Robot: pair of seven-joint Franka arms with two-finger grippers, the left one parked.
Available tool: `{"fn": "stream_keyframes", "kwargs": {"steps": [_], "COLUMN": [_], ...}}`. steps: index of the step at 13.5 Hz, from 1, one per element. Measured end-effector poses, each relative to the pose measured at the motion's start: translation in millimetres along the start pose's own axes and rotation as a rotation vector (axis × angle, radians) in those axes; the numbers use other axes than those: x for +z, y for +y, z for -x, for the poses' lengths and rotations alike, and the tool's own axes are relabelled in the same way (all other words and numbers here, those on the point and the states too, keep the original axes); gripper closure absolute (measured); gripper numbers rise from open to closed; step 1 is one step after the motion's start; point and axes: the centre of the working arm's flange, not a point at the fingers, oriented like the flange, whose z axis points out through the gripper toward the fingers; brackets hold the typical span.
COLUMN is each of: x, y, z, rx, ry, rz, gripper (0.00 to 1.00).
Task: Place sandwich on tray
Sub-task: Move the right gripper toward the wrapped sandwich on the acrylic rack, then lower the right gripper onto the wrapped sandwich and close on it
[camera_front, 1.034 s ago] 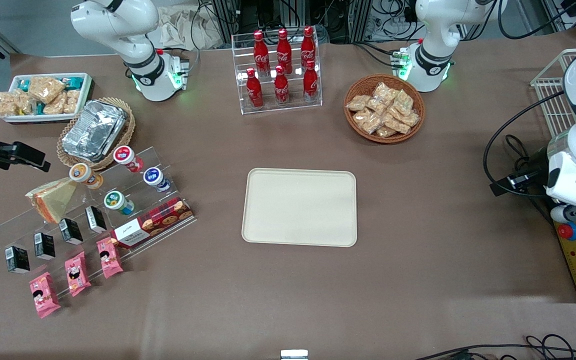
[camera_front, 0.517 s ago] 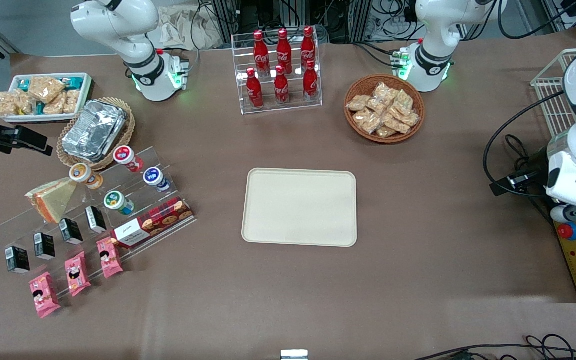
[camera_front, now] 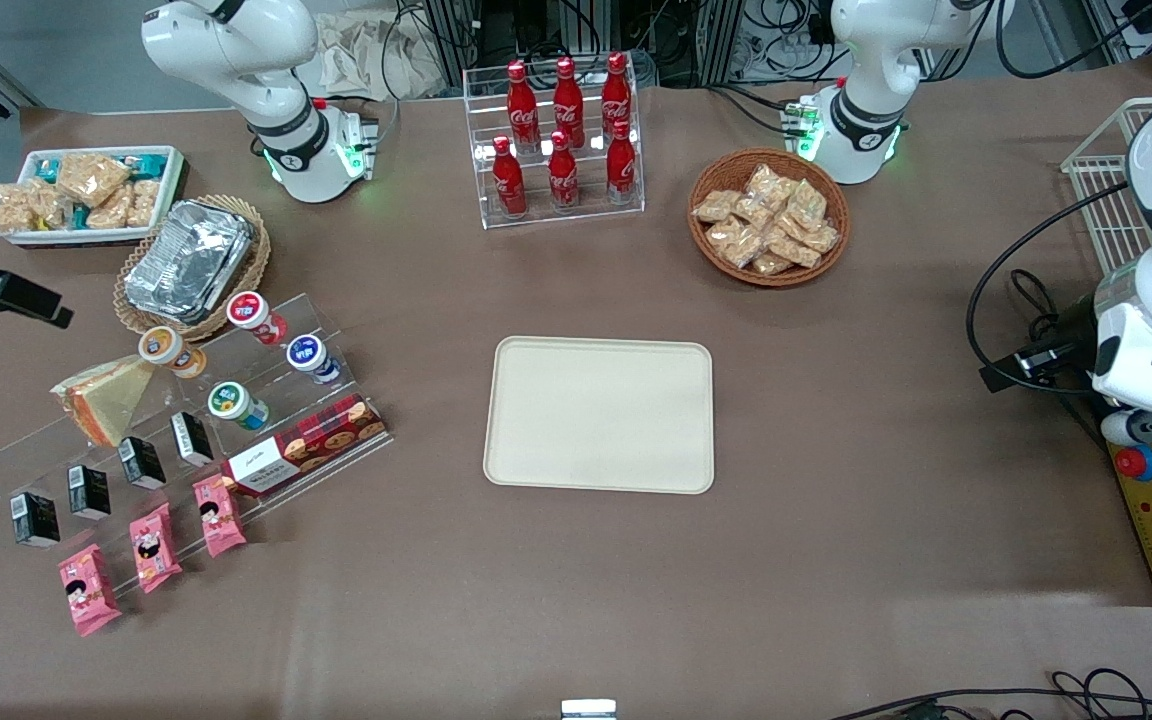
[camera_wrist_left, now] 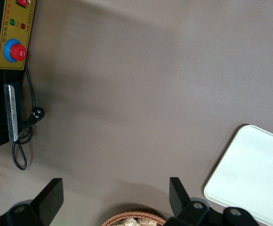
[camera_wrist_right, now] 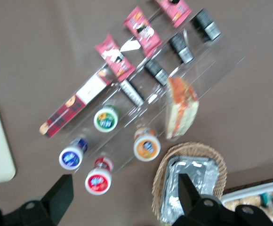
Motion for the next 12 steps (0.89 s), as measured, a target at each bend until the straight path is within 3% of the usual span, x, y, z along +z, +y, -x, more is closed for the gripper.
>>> {"fn": "stream_keyframes", "kwargs": {"steps": [5,9,12], "x": [4,19,35], "y": [24,44,61], "z": [-3,-9,-15], "rx": [0.047,0.164,0.141], "ry": [-0.001,-0.030,-0.061], "rz": [0.003,0.010,0.015], "gripper": [0.01,0.01,0.01]}}
